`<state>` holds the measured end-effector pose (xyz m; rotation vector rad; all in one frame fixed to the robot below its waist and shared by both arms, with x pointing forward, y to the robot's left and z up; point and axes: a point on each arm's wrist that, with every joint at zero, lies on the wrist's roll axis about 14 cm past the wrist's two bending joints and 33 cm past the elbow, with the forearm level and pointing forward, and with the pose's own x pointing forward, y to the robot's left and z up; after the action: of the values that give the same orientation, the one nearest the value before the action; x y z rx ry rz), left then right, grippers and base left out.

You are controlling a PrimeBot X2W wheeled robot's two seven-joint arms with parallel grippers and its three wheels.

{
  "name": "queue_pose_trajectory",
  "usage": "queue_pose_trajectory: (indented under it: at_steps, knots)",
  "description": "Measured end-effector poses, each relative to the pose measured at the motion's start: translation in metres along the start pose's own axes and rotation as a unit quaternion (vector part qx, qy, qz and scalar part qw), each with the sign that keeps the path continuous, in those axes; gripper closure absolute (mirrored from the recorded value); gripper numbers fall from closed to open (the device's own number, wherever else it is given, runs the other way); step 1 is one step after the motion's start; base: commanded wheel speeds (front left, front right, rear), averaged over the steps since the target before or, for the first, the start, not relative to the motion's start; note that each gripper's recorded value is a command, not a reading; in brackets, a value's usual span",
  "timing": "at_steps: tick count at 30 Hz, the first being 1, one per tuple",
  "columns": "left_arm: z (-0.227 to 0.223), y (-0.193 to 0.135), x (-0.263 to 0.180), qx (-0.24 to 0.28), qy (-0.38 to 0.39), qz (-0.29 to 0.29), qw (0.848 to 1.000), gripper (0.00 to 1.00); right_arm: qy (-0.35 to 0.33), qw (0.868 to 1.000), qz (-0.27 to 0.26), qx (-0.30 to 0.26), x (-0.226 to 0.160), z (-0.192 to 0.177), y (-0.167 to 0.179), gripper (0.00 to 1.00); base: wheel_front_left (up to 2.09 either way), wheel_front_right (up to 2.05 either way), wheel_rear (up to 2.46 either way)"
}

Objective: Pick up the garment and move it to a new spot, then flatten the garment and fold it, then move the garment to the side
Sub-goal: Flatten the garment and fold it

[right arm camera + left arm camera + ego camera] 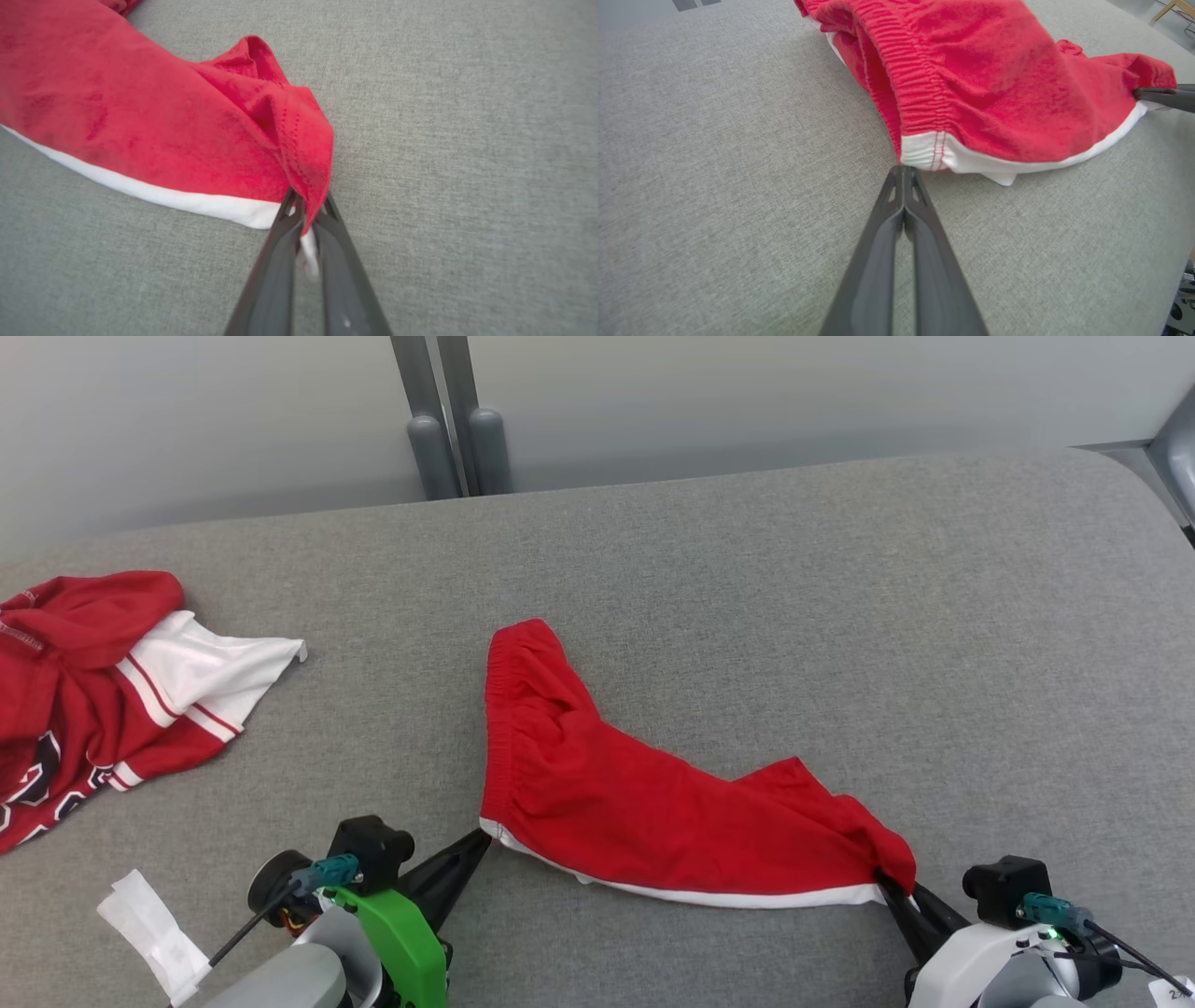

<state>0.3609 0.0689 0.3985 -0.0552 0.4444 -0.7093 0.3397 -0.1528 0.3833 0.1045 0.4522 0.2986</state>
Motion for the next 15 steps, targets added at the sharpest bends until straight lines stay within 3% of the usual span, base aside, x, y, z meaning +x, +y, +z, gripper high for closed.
queue_pose_trajectory:
  at_steps: [15]
  knots:
    - [0.025,-0.018,-0.005,0.01,-0.039,-0.024,0.999,1.0,-0.031,0.999,-0.027,0.017,-0.022,0.01,-0.02,1.0,0.0,0.0,0.0]
